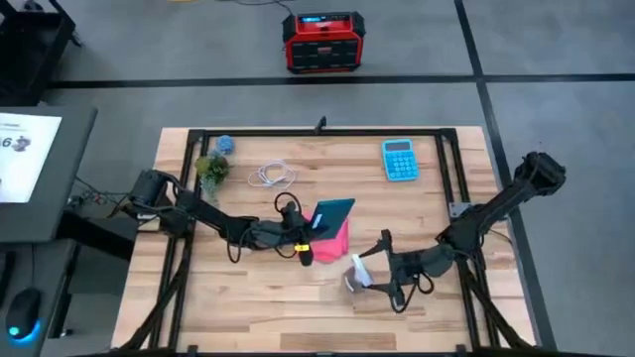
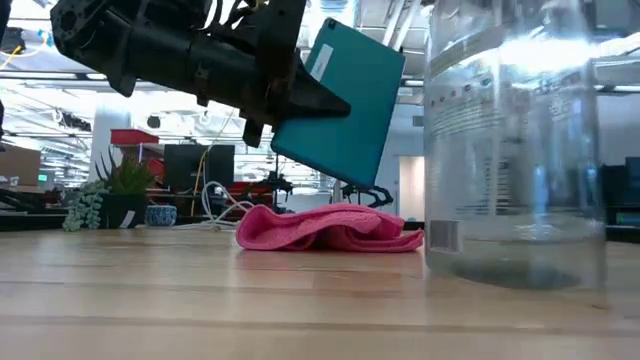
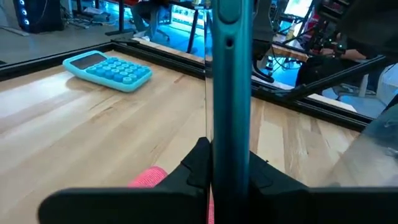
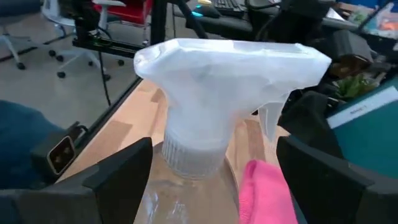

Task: Apply microfiber cloth
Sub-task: Spray the back of the cellphone using the spray bottle

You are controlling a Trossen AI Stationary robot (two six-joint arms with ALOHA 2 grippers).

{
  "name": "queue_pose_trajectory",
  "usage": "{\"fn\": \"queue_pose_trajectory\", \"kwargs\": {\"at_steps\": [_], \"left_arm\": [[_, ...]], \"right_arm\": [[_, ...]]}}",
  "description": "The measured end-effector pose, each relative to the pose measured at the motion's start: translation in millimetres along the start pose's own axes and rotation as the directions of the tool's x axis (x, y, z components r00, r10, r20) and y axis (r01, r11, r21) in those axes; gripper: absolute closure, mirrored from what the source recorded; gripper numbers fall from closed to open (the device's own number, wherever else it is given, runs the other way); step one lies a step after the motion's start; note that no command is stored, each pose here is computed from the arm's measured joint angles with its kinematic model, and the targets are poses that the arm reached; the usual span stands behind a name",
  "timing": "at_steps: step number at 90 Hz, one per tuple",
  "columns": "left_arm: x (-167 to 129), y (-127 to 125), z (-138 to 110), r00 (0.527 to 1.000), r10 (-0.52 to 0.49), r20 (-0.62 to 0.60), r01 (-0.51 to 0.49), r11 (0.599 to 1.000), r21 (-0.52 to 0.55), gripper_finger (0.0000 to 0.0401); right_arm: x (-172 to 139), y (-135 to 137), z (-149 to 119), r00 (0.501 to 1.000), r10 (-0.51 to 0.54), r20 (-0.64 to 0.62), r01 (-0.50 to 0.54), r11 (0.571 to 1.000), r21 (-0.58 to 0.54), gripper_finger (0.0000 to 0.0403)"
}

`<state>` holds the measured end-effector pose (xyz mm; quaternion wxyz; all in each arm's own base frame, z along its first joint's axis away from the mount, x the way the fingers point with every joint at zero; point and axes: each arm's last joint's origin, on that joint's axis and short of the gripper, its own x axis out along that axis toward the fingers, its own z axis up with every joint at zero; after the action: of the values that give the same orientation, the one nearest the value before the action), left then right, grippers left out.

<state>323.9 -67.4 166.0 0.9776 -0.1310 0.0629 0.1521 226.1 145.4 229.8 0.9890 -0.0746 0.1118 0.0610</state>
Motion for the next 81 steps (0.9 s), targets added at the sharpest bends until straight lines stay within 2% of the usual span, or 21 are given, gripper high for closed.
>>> {"fn": "queue_pose_trajectory", "kwargs": {"at_steps": [24,46,81], "left_arm": [[-1,0,2,1.0,-0.002,0.004,0.002,1.0,0.02,0.0388],[-9,-1,19,1.0,-0.004,0.015,0.003,0.998,0.06,0.0388],[-13,-2,25,1.0,-0.009,0.018,0.008,0.999,0.043,0.0388]], "right_arm": [[3,-6,0,1.0,-0.022,-0.005,0.022,1.0,0.013,0.0072],[3,-6,0,1.0,-0.022,-0.005,0.022,1.0,0.007,0.0072],[6,-14,2,0.999,-0.052,0.0,0.052,0.998,-0.026,0.0072]]}}
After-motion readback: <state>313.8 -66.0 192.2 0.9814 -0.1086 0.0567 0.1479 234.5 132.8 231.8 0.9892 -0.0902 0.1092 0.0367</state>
